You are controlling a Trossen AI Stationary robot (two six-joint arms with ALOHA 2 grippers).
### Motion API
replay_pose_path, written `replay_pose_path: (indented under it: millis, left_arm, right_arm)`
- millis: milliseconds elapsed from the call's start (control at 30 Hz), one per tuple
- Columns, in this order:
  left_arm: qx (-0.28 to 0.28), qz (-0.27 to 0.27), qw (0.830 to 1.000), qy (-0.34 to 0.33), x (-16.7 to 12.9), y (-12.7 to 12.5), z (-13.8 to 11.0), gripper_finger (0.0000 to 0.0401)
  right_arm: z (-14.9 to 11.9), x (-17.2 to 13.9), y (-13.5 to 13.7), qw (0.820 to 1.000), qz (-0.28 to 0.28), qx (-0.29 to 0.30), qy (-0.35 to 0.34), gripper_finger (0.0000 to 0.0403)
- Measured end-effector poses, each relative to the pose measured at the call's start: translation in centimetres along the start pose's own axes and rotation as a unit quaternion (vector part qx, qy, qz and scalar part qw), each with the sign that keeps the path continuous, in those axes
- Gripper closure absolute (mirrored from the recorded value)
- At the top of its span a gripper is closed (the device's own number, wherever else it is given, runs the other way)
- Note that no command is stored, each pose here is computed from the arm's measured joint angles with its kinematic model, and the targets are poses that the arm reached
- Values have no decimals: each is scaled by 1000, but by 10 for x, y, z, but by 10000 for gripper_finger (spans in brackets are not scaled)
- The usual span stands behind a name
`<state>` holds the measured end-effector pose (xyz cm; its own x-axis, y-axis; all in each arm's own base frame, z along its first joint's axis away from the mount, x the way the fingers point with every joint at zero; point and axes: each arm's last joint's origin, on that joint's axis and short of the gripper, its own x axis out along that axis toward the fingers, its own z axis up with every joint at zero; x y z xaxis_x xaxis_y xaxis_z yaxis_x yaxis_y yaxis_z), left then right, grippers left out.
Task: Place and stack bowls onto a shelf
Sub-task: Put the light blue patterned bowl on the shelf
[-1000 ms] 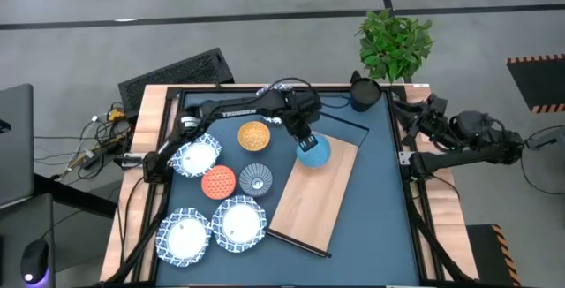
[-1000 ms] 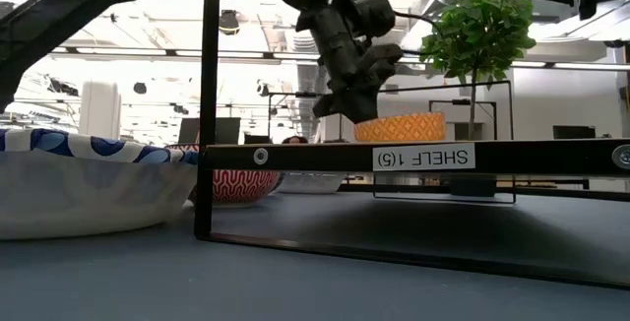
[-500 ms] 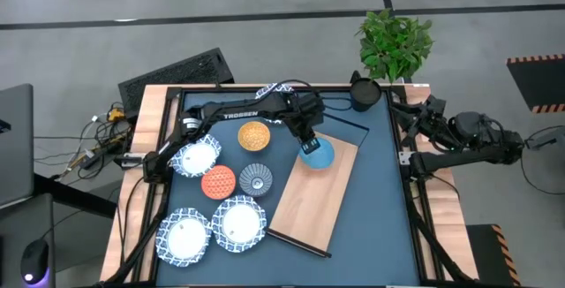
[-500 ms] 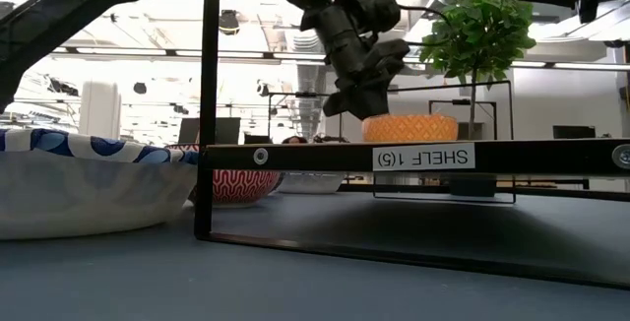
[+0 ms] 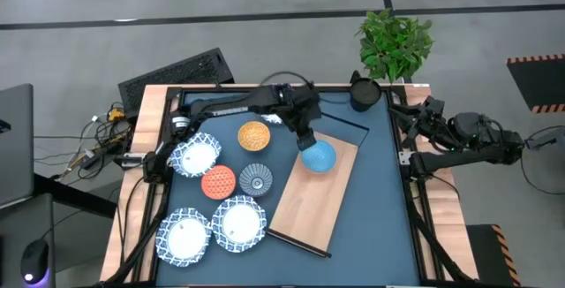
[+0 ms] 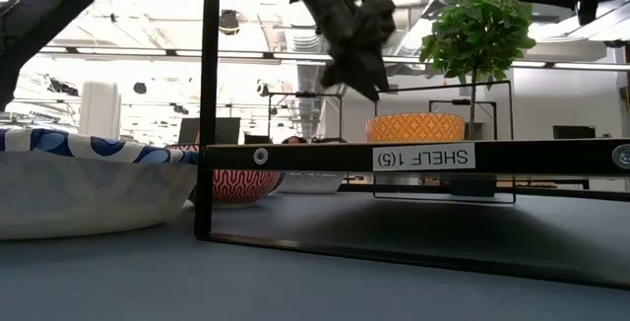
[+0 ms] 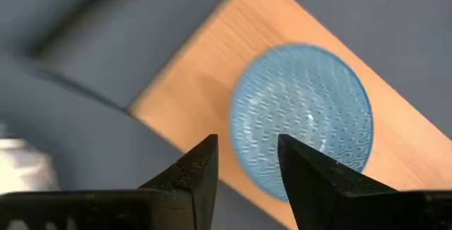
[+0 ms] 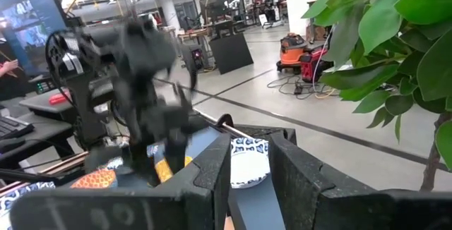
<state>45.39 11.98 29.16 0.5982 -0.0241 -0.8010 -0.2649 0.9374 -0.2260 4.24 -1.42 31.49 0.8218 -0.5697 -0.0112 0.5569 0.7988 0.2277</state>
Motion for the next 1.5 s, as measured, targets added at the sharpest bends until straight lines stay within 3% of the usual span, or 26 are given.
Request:
replay_pose_path:
  millis: [100, 200, 300, 400, 600, 833, 967, 1333, 1500]
  left_arm:
    - [30, 11, 999, 11, -25, -5, -3, 271]
    - [97, 19, 993, 69, -53, -19, -18, 288]
    - [143, 34, 980, 131, -72, -31, -35, 330]
    - [163, 37, 978, 127, -74, -43, -41, 385]
    - [169, 32, 978, 115, -48, -53, -51, 400]
    - [133, 46, 984, 107, -5, -40, -71, 401]
    - [119, 47, 988, 83, 4, -36, -72, 401]
    - [112, 31, 989, 95, 34, -31, -76, 401]
    - [109, 25, 992, 63, 40, -32, -70, 401]
  right_arm:
    - [0, 0, 0, 1000, 0, 0, 0, 280]
    - [-1, 0, 0, 1000, -1, -4, 4, 280]
    - [-3, 0, -1, 1000, -3, -12, 13, 280]
    - [-5, 0, -1, 1000, -6, -20, 22, 280]
    - [-7, 0, -1, 999, -6, -23, 24, 280]
    - [-7, 0, -1, 999, -7, -24, 26, 280]
    - [-7, 0, -1, 999, -7, -21, 25, 280]
    - [-6, 0, -1, 1000, -6, -8, 22, 280]
    - [-7, 1, -1, 1000, -7, -9, 22, 280]
